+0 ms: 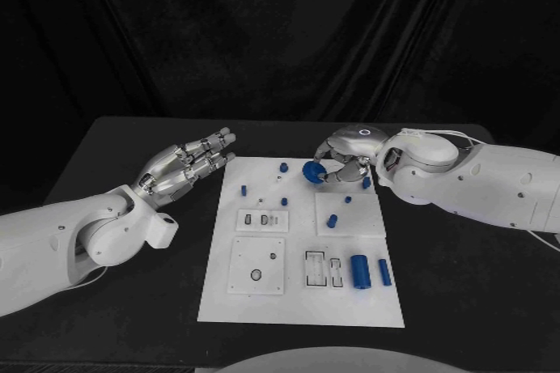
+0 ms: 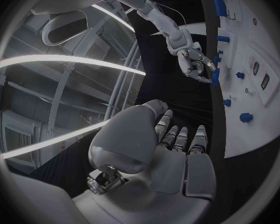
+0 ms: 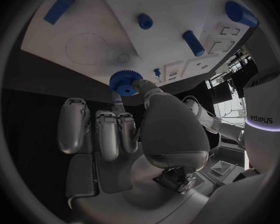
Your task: Assemble the parts on the task board
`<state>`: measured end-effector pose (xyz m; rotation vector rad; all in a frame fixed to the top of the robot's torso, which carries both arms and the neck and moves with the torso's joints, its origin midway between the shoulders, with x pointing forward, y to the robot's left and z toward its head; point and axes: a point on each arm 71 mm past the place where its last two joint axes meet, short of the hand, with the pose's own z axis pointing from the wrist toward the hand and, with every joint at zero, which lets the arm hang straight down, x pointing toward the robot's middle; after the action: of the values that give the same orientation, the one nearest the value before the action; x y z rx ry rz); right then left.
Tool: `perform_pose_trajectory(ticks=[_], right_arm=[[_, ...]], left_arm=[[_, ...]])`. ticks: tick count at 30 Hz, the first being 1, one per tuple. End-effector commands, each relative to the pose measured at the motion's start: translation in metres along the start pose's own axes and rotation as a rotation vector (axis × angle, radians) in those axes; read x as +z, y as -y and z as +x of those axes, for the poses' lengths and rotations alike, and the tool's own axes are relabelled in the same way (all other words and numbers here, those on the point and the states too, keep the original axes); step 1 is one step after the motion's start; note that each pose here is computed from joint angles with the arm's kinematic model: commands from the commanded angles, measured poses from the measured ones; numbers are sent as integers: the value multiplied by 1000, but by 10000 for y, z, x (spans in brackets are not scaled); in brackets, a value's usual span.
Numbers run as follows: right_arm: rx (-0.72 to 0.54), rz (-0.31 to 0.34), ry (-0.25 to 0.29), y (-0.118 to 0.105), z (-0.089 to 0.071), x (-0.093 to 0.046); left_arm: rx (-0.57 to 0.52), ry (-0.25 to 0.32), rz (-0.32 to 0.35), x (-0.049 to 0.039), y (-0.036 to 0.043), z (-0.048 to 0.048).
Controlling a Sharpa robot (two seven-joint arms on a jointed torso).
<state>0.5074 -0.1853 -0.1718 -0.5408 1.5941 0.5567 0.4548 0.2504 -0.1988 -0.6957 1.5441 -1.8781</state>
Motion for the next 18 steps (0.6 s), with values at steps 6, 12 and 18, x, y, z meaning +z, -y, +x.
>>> perform_pose_trajectory(ticks=[6, 12, 18], right_arm=[[28, -34, -22, -140, -2, 193], [25, -51, -38, -235, 24, 343], [14, -57, -51, -331, 78, 489]], left_arm=[[-15, -17, 108, 24, 73, 22], [-16, -20, 107, 35, 68, 30], [-19, -25, 106, 51, 62, 39]])
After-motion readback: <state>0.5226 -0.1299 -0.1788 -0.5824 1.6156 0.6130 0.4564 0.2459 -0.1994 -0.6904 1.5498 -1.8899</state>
